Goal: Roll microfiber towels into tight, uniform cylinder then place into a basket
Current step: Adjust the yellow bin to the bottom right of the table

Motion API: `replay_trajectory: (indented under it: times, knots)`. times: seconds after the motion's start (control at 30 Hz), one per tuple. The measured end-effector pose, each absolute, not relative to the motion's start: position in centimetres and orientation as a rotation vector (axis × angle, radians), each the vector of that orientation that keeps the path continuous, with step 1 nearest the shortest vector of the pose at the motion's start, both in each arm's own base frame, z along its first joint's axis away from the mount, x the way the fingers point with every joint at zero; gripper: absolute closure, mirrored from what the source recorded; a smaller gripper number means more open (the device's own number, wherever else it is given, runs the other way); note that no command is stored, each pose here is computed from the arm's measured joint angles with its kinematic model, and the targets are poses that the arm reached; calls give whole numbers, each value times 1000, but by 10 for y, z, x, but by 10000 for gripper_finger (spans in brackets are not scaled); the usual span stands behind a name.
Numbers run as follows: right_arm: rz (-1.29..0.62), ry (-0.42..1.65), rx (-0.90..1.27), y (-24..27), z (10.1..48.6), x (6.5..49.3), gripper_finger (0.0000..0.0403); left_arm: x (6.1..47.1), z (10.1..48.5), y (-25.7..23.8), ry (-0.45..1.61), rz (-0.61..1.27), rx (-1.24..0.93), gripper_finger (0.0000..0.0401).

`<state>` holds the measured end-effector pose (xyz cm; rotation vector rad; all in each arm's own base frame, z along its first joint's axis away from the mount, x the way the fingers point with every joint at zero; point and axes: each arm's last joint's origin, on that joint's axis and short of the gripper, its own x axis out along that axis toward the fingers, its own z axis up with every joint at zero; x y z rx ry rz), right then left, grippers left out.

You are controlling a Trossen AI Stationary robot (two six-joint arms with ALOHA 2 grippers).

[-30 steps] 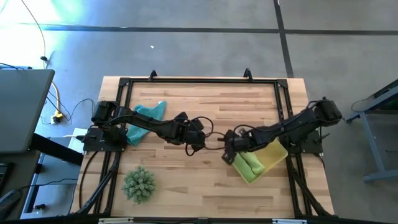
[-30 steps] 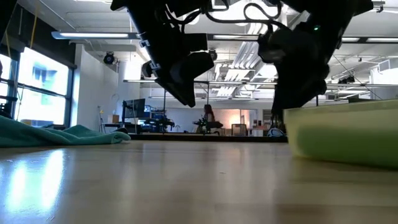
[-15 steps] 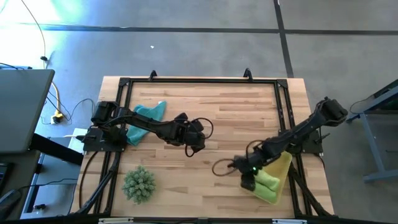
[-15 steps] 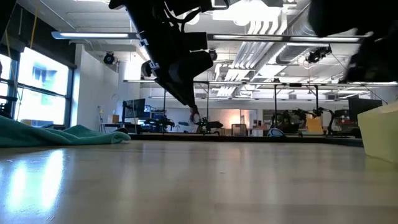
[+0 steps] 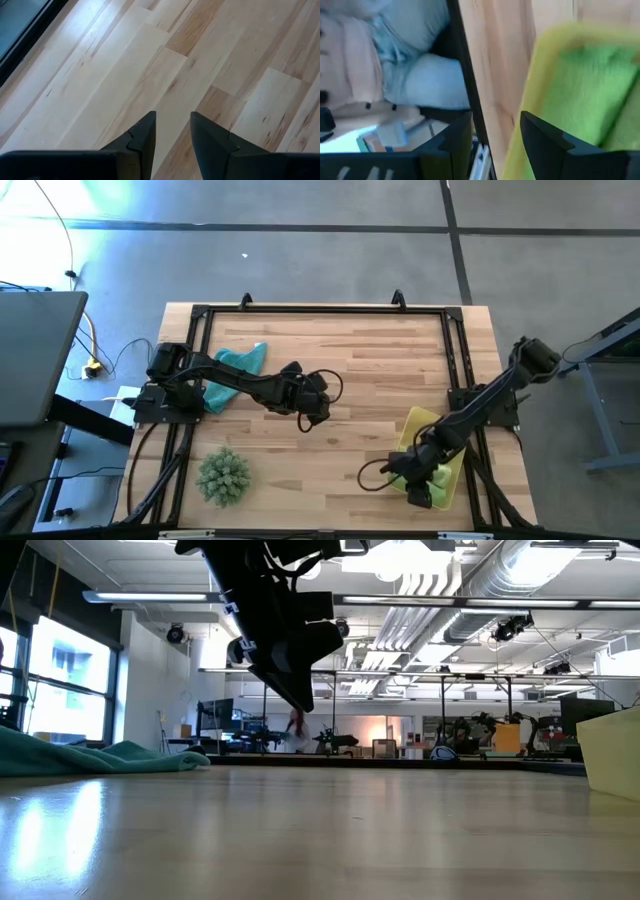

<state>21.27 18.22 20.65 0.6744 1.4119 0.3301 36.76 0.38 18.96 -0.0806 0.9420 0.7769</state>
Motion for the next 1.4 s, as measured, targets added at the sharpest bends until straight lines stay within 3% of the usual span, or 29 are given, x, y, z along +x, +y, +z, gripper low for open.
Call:
replay_trajectory:
  times: [0.2,0.33,0.43,0.67,1.0,1.2,1.4]
  knots:
    - [269,1184,560,165,219,223,245,368,190,4,935,780,-88,293]
    - [35,983,365,154,217,232,245,368,190,4,934,780,-90,293]
    - [-14,1024,312,151,203,238,245,368,190,4,935,780,-89,293]
    - [111,1215,363,160,180,242,245,368,190,4,939,776,-81,293]
    - [283,1399,453,176,181,223,245,368,190,4,940,773,-83,293]
    - [338,1337,377,178,194,224,245,368,190,5,940,786,-38,293]
    - [349,1152,68,175,205,233,245,359,188,21,1022,845,-1,293]
